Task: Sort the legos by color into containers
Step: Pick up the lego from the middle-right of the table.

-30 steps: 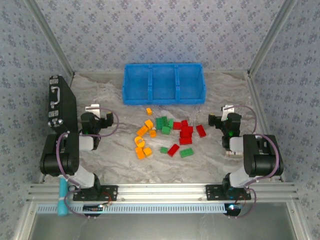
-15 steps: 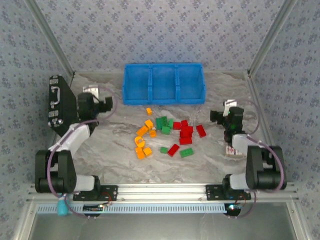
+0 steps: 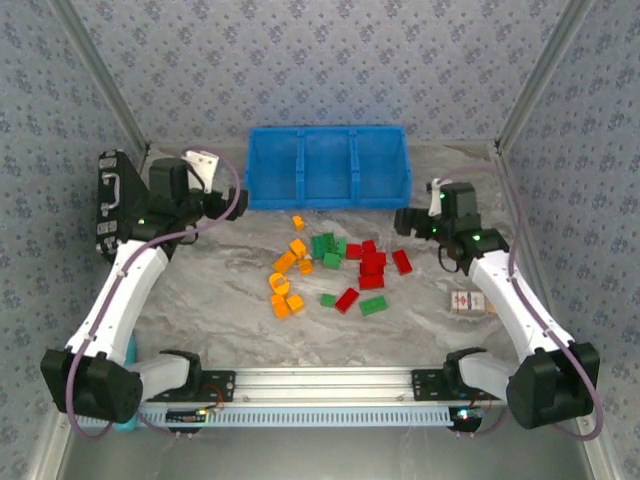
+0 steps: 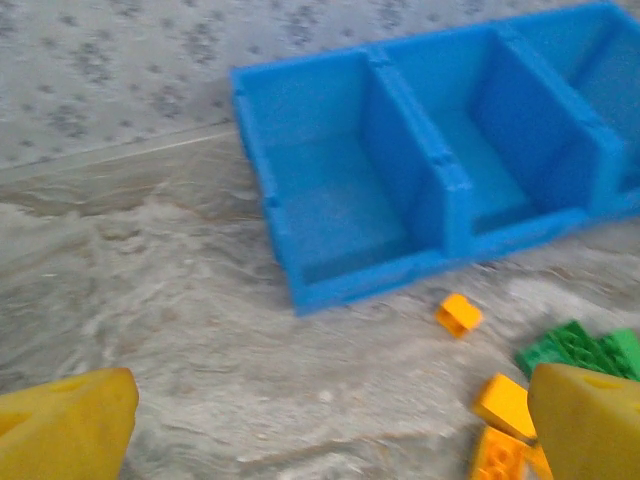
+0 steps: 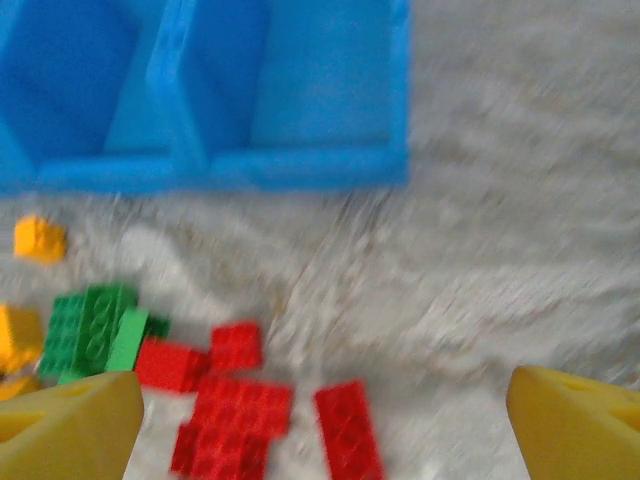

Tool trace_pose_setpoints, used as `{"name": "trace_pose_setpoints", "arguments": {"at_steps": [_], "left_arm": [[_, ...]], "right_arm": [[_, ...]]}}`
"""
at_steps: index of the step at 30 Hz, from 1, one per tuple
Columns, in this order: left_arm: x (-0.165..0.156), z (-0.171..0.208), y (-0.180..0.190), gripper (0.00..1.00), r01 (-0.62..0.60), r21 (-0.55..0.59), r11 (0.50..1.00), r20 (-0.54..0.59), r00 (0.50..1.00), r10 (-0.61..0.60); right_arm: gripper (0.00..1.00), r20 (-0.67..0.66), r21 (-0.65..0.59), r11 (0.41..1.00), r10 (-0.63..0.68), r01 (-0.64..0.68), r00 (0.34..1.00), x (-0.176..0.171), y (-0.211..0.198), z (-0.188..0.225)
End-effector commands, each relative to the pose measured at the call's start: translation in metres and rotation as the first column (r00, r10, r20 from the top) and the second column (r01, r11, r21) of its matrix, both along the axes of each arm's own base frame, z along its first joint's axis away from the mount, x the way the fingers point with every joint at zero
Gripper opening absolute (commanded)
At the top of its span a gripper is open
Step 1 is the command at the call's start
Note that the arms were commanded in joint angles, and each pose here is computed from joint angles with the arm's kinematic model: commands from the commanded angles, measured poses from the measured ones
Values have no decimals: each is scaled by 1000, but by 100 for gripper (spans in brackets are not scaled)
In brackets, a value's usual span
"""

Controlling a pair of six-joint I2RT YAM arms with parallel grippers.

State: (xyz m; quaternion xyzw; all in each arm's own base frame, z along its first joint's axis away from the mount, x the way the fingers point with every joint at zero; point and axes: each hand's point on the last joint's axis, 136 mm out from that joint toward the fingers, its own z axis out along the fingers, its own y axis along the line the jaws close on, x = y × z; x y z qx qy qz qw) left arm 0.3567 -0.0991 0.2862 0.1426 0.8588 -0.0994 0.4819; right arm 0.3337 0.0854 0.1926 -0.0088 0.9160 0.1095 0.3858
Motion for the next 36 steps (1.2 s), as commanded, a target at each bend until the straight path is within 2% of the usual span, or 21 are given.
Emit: {"name": "trace_pose_setpoints", "arguments": {"at_steps": [1,8,21,28,36], "left_arm": [[-19,4,-14,100,98,-6,995,-2,995,-98],[-25,4,-20,100,134,5,991,9,991,-134],[-25,-7,-19,100,134,34,990,4,991,-134],[-23,-9,-15,100,119,65,991,15,993,-120],[-23,-11,-12,100,116,89,989,25,993,-118]], "right_arm": [[93,-236,-17,998,-61,59,970,-39,2,-54],[89,-318,-146,985,-133,90,939,-52,-9,-89],[82,-429,-153,987,-117,56,896,-35,-4,-139],[72,-466,-167,985,-122,49,877,-26,-5,-154],[50,-504,-188,982,-127,35,854,-23,-5,-168]]}}
